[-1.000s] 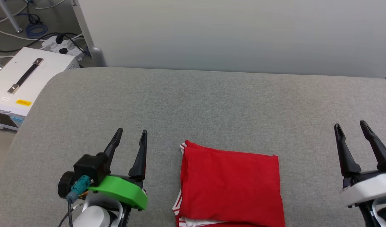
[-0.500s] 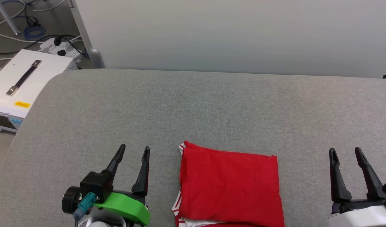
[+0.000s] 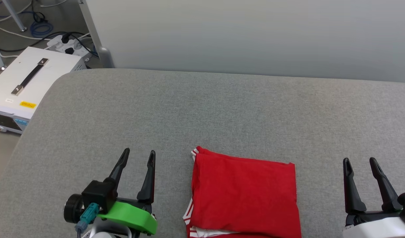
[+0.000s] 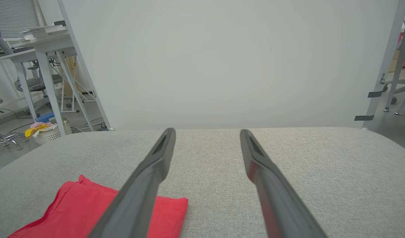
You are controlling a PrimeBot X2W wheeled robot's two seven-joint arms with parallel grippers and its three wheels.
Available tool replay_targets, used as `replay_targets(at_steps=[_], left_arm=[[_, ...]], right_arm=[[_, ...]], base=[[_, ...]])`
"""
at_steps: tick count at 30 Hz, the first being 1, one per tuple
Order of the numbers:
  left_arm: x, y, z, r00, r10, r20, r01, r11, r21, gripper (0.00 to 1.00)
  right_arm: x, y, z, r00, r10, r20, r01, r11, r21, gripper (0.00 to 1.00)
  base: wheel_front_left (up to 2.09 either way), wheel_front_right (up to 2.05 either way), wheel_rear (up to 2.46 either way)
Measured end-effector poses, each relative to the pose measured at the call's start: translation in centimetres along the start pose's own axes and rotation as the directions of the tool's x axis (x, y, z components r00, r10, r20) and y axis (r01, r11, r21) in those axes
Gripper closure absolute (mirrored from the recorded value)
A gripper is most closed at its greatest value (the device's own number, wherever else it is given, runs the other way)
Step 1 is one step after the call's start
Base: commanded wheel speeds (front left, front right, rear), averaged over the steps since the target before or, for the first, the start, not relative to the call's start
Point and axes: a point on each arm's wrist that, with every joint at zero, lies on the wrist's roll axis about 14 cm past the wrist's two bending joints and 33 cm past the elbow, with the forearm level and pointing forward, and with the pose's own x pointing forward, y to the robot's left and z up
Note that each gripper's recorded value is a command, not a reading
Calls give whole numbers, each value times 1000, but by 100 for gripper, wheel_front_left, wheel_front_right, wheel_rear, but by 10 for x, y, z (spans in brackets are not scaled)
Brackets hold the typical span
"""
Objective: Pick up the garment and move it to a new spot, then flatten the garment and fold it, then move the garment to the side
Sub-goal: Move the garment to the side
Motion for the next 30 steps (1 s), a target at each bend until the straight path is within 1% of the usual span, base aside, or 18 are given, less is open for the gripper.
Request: replay_targets(at_steps=[11, 13, 14, 17, 20, 21, 22, 24, 27, 29, 30], left_arm=[[-2, -1, -12, 999, -8, -31, 8, 1000, -3, 0], [-2, -2, -13, 999, -11, -34, 11, 1000, -4, 0], [-1, -1, -14, 999, -11, -38, 11, 1000, -2, 0], [-2, -2, -20, 998, -17, -54, 17, 1000, 2, 0], [-1, -2, -24, 998, -20, -68, 20, 1000, 5, 0], [-1, -1, -25, 997, -18, -70, 19, 1000, 5, 0], [-1, -1, -27, 997, -16, -76, 17, 1000, 6, 0], [-1, -2, -31, 996, -20, -86, 20, 1000, 4, 0], [-1, -2, -36, 994, -20, -103, 20, 1000, 1, 0], [-1, 1, -38, 994, -12, -108, 12, 1000, 3, 0], [-1, 3, -39, 994, -6, -111, 7, 1000, 5, 0]], right_arm=[[0, 2, -6, 1000, 4, -18, -4, 1000, 13, 0], [-1, 1, -9, 1000, -3, -25, 4, 1000, 30, 0], [-1, 1, -13, 999, -10, -44, 12, 999, 52, 0], [-4, 6, -39, 984, 3, -176, 12, 997, 83, 0], [-9, 14, -69, 935, 39, -352, -5, 995, 96, 0], [-10, 16, -77, 915, 49, -400, -9, 995, 101, 0], [-12, 20, -87, 886, 67, -458, -21, 994, 107, 0], [-10, 26, -97, 849, 89, -520, -18, 990, 140, 0], [-14, 38, -118, 756, 138, -640, -25, 983, 183, 0], [-14, 42, -127, 709, 156, -688, -37, 982, 184, 0], [-12, 42, -130, 695, 154, -702, -42, 984, 175, 0]], base=[[0, 0, 0], [0, 0, 0], [0, 0, 0], [0, 0, 0], [0, 0, 0], [0, 0, 0], [0, 0, 0], [0, 0, 0], [0, 0, 0], [0, 0, 0], [0, 0, 0]])
